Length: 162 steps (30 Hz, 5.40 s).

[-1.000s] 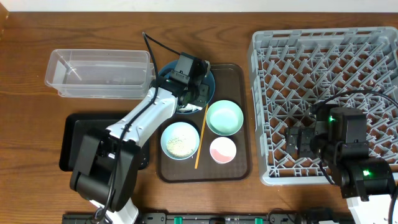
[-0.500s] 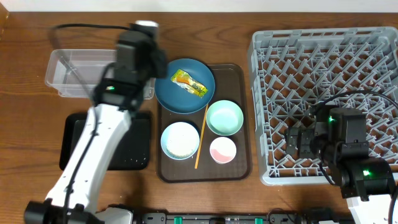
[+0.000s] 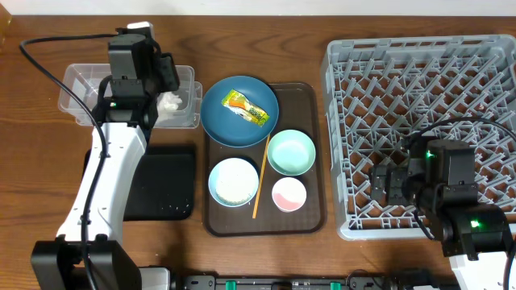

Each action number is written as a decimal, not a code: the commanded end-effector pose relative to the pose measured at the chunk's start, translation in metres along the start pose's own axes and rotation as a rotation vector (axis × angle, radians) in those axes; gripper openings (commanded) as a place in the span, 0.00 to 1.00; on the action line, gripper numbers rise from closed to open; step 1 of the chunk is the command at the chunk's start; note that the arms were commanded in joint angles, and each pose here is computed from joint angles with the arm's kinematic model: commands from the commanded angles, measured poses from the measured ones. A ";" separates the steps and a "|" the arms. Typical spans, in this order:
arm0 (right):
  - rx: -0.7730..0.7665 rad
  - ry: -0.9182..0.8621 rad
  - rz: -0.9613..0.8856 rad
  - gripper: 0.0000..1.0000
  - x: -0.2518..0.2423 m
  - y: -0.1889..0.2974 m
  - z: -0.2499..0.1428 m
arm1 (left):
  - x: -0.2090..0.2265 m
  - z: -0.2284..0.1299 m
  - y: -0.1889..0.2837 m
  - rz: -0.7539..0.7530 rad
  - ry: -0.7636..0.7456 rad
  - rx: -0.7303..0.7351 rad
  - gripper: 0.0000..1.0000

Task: Sort waste into correct bins and load items into the dishwasher rack
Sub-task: 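Carry the paper with the left gripper and drop it in the clear bin, then grasp the yellow snack wrapper on the blue plate with the left gripper, then move the wrapper left and release it into the clear bin, then grasp the light-blue bowl of rice with the left gripper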

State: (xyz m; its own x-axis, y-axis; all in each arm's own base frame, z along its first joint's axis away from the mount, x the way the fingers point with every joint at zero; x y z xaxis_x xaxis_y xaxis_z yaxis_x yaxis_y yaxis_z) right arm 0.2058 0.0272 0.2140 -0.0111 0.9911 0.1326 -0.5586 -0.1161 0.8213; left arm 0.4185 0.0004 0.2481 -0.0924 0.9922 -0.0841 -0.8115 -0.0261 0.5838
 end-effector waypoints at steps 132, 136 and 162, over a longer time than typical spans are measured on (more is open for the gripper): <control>0.029 -0.013 -0.013 0.99 -0.002 -0.001 0.000 | -0.140 -0.202 0.062 -0.130 -0.183 0.820 0.47; 0.029 -0.013 -0.013 0.99 -0.002 -0.001 0.000 | -0.147 -0.215 0.057 -0.104 -0.161 0.856 0.47; 0.029 -0.013 -0.013 0.99 -0.002 -0.001 0.000 | -0.159 -0.265 0.040 -0.019 -0.186 0.989 0.12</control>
State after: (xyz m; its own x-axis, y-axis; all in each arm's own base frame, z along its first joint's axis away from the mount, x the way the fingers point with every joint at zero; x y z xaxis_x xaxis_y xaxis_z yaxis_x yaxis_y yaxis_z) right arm 0.2047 0.0271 0.2070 -0.0050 0.9917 0.1285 -0.5196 -0.1124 0.8470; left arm 0.2505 -0.1936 0.0764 0.0796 0.9959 -0.0419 0.0249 0.0401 0.9989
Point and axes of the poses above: each gripper's point midway between its finger pads, its own y axis back along the fingers, its own x axis along the line the jaws close on, z = x × y, the point moved 5 cm from there along y, back along the fingers, and after that the axes turned 1 degree about -y, right-handed, at the moved point
